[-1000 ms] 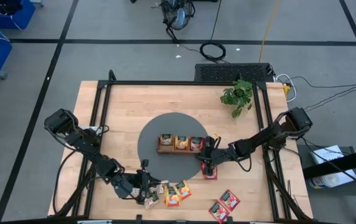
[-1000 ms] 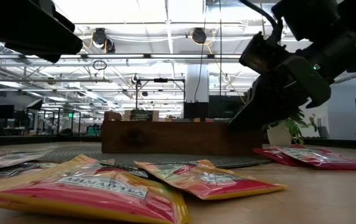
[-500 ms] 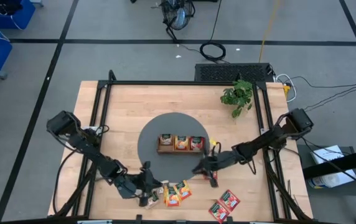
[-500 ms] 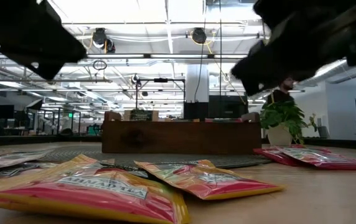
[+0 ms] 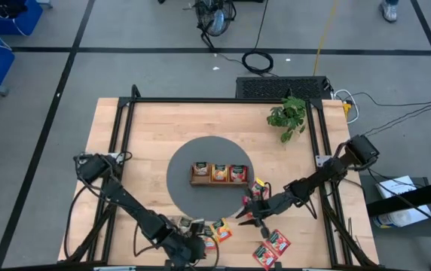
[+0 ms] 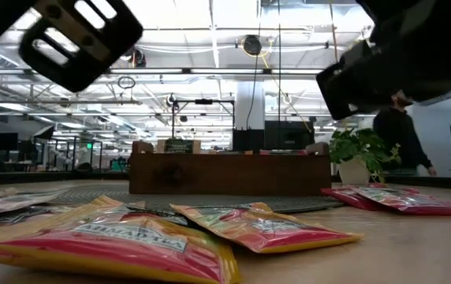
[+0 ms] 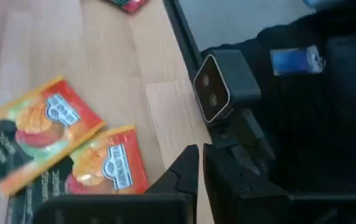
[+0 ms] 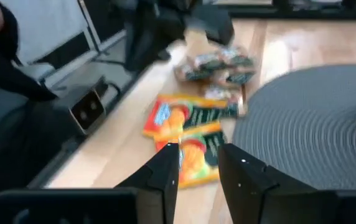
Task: Pick & Place Tea
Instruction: Put the middle yellow tea sachet into the middle section of the wooden organizer
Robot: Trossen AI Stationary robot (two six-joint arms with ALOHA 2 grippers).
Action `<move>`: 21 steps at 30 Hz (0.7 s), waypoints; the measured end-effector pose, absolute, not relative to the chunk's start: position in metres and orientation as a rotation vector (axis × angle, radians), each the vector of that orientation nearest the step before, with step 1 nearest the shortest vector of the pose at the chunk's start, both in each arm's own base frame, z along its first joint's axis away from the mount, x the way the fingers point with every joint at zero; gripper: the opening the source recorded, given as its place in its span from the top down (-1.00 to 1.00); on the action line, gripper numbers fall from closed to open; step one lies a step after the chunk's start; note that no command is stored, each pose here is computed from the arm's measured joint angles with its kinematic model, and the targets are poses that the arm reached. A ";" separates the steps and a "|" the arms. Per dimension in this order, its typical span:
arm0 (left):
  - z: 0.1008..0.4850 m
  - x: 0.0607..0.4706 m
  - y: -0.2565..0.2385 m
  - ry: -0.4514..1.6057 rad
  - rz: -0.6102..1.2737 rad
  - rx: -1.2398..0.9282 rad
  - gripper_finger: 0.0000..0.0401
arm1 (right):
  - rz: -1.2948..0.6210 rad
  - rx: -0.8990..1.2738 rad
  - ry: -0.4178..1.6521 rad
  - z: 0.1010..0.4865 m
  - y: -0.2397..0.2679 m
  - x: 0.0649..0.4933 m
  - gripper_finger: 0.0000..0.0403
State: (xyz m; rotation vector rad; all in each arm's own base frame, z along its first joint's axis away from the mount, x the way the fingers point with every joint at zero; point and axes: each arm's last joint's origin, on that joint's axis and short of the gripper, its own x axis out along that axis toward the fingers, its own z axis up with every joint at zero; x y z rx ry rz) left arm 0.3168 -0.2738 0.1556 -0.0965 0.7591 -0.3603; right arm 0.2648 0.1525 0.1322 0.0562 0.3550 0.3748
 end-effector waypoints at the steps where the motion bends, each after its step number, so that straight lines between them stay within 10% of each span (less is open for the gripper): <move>1: 0.155 0.316 -0.273 0.776 -0.345 -0.114 0.85 | 0.377 0.056 0.355 0.128 0.154 0.266 0.51; 21: 0.114 0.326 -0.267 0.914 -0.283 -0.248 0.85 | 0.361 0.100 0.310 0.102 0.153 0.275 0.52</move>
